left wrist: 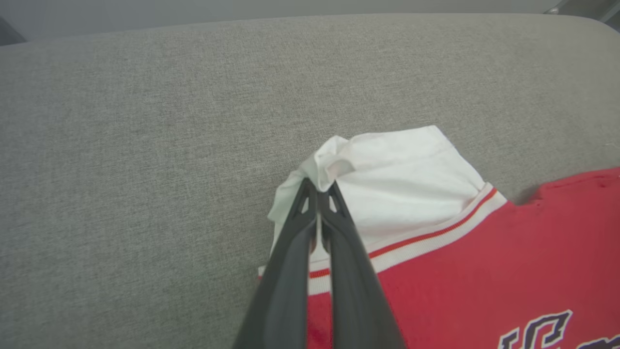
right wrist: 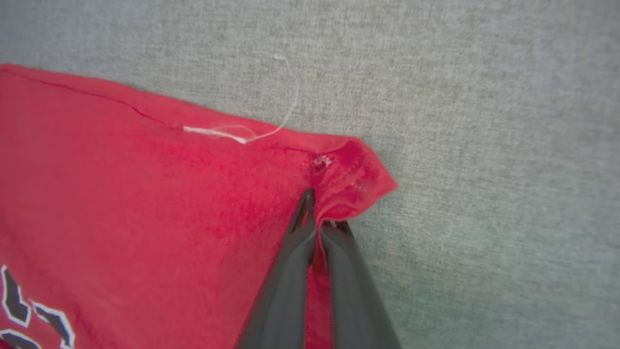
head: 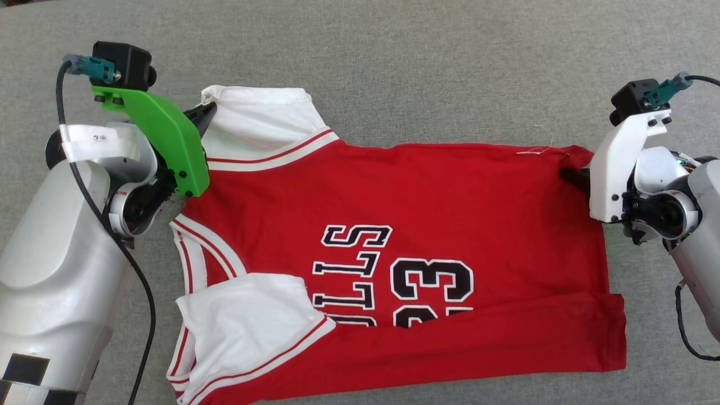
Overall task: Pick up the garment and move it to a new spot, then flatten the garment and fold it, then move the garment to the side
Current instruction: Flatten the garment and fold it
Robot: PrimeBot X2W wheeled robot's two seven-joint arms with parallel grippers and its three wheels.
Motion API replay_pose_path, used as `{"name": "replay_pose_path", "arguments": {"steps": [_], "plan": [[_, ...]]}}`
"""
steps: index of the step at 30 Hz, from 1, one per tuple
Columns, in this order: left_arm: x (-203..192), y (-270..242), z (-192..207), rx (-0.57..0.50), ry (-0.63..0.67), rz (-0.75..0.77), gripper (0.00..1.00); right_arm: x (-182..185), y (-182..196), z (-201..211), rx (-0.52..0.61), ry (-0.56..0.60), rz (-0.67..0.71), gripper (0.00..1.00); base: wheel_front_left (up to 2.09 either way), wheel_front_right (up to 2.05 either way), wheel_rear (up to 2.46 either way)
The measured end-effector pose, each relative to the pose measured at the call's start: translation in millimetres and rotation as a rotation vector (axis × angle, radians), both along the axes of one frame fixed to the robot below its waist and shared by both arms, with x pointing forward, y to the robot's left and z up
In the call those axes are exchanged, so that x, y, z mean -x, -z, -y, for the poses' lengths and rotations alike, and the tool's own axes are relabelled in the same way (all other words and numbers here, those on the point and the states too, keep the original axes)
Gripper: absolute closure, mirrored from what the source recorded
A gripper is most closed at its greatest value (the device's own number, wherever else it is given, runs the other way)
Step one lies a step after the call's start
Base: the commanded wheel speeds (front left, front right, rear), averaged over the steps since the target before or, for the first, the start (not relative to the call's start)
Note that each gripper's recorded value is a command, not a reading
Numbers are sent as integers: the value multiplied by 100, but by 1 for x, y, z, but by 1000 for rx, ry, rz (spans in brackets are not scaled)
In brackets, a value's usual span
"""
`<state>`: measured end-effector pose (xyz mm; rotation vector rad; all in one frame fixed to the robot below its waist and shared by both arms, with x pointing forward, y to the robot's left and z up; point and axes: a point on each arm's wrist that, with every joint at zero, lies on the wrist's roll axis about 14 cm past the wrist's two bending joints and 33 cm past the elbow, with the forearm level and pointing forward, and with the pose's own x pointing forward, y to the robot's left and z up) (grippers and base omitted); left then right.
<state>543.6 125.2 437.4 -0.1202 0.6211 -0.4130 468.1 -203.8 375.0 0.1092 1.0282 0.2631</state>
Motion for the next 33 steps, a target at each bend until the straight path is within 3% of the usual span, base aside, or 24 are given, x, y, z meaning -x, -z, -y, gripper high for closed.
{"name": "replay_pose_path", "arguments": {"steps": [6,10,15,24,33], "plan": [[21,-9,-4,61,-24,9,100,-12,-38,-1,-22,-2,180,100,0,0,0],[48,-14,-8,131,-49,-4,100,4,-51,2,-3,-23,273,100,0,0,0],[93,-12,-19,194,-107,-37,100,40,-45,2,-29,-3,294,100,0,0,0],[173,8,-40,191,-222,-108,100,95,-32,-2,-95,76,293,100,0,0,0],[220,36,-33,240,-286,-216,100,129,-17,-5,-108,135,268,98,0,0,0]]}}
